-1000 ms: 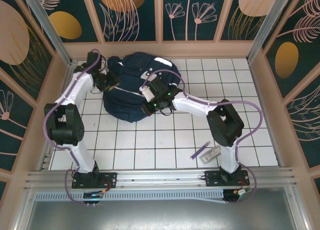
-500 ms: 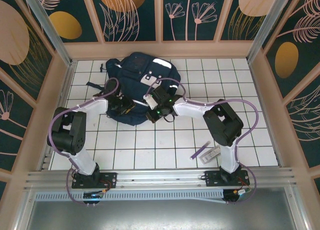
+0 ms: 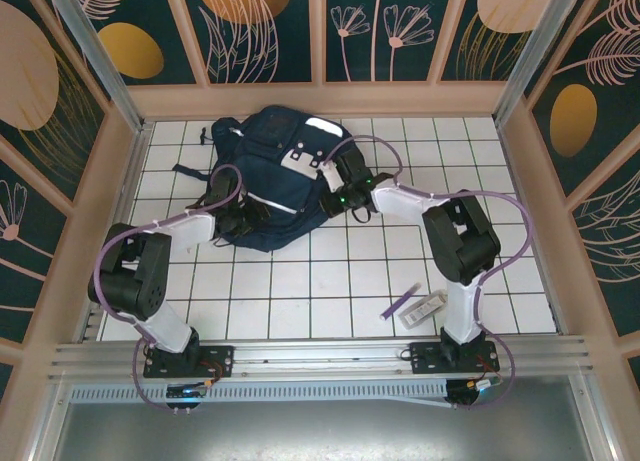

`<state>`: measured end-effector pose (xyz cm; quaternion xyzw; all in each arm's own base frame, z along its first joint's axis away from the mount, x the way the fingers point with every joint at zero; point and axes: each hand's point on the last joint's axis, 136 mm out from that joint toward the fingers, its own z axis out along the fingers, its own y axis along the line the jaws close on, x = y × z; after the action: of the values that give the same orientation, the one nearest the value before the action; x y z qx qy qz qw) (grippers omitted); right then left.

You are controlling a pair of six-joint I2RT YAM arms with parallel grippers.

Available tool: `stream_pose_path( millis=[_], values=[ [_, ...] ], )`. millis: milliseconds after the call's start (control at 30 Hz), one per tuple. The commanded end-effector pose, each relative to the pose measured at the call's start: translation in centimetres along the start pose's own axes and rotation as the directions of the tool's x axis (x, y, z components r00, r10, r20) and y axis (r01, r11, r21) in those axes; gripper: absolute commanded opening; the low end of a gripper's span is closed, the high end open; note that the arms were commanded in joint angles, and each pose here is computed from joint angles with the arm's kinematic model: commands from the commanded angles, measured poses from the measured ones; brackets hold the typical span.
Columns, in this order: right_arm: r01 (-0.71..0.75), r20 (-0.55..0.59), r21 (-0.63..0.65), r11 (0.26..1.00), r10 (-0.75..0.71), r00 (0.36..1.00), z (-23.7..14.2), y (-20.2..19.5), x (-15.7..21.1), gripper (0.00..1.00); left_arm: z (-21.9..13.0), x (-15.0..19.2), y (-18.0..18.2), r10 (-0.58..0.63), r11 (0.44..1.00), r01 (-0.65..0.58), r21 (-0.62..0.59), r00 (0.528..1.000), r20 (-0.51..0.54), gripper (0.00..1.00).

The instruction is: Pack books, pencil case, and school supplies into a backpack

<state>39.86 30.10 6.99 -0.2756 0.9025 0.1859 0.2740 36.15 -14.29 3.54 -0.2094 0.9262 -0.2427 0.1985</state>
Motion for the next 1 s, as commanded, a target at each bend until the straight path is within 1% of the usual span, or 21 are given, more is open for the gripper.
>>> stream_pose_path(
  millis=[0,100,133,200,300,433,500,567,600,633,667,700,767,833,900,933,967],
  values=[
    [-0.142,0.06,0.212,0.967,0.133,0.989,-0.8,-8.2,-1.8,0.11,-1.3,8.4,14.0,-0.097,0.874,-0.022,-0.485,0.971,-0.219,0.29],
    [-0.184,0.086,0.227,0.956,0.168,0.982,-0.9,-9.0,-2.2,0.15,-1.5,8.9,14.4,-0.09,0.871,-0.036,-0.49,0.969,-0.231,0.28],
    [-0.201,0.092,0.244,0.949,0.184,0.979,-1.0,-9.4,-2.2,0.15,-1.8,8.3,13.8,-0.072,0.882,-0.037,-0.469,0.974,-0.213,0.28],
    [-0.251,0.099,0.271,0.929,0.233,0.967,-1.2,-10.7,-1.8,0.16,-2.0,8.2,13.7,-0.05,0.886,-0.051,-0.46,0.978,-0.204,0.28],
    [-0.334,0.106,0.27,0.903,0.317,0.943,-1.4,-12.4,-1.2,0.16,-2.1,8.0,13.4,-0.024,0.897,-0.066,-0.438,0.98,-0.197,0.28],
    [-0.372,0.121,0.238,0.897,0.353,0.928,-2.1,-12.9,-1.0,0.26,-2.4,7.1,12.5,0.015,0.906,-0.09,-0.413,0.983,-0.181,0.27],
    [-0.37,0.129,0.207,0.905,0.35,0.928,-2.8,-12.4,-1.3,0.32,-3.3,5.3,10.5,0.065,0.927,-0.105,-0.361,0.991,-0.12,0.28],
    [-0.352,0.147,0.159,0.922,0.331,0.932,-4.0,-11.3,-1.9,0.37,-5.1,2.4,6.8,0.151,0.955,-0.146,-0.258,0.989,-0.002,0.31],
    [-0.346,0.16,0.151,0.926,0.322,0.933,-4.6,-11.0,-2.1,0.39,-6.2,1.1,5.1,0.19,0.962,-0.174,-0.212,0.98,0.057,0.32],
    [-0.34,0.18,0.149,0.929,0.313,0.933,-5.4,-10.9,-2.3,0.4,-7.6,-0.4,2.8,0.239,0.964,-0.219,-0.154,0.963,0.129,0.32],
    [-0.332,0.217,0.155,0.93,0.296,0.93,-6.6,-10.9,-2.9,0.41,-9.1,-1.7,0.5,0.284,0.958,-0.27,-0.099,0.94,0.19,0.29],
    [-0.327,0.245,0.167,0.93,0.282,0.927,-7.6,-10.9,-3.2,0.42,-10.2,-2.5,-1.4,0.329,0.944,-0.325,-0.055,0.915,0.233,0.28],
    [-0.324,0.329,0.216,0.921,0.244,0.912,-10.3,-11.4,-3.9,0.46,-12.6,-3.7,-5.6,0.426,0.891,-0.453,0.017,0.849,0.313,0.31],
    [-0.341,0.428,0.284,0.896,0.2,0.881,-13.4,-12.1,-4.7,0.51,-13.6,-3.8,-9.0,0.522,0.825,-0.565,0.037,0.785,0.334,0.32],
    [-0.371,0.539,0.345,0.862,0.142,0.831,-17.0,-13.0,-5.6,0.54,-13.7,-3.6,-11.6,0.6,0.766,-0.642,0.033,0.733,0.321,0.34],
    [-0.387,0.587,0.372,0.844,0.109,0.802,-18.7,-13.3,-5.8,0.56,-13.2,-3.3,-12.6,0.622,0.748,-0.662,0.046,0.724,0.3,0.35],
    [-0.411,0.636,0.397,0.821,0.077,0.768,-20.6,-13.6,-6.0,0.59,-12.5,-2.9,-13.3,0.63,0.743,-0.667,0.063,0.727,0.273,0.36]
  ],
)
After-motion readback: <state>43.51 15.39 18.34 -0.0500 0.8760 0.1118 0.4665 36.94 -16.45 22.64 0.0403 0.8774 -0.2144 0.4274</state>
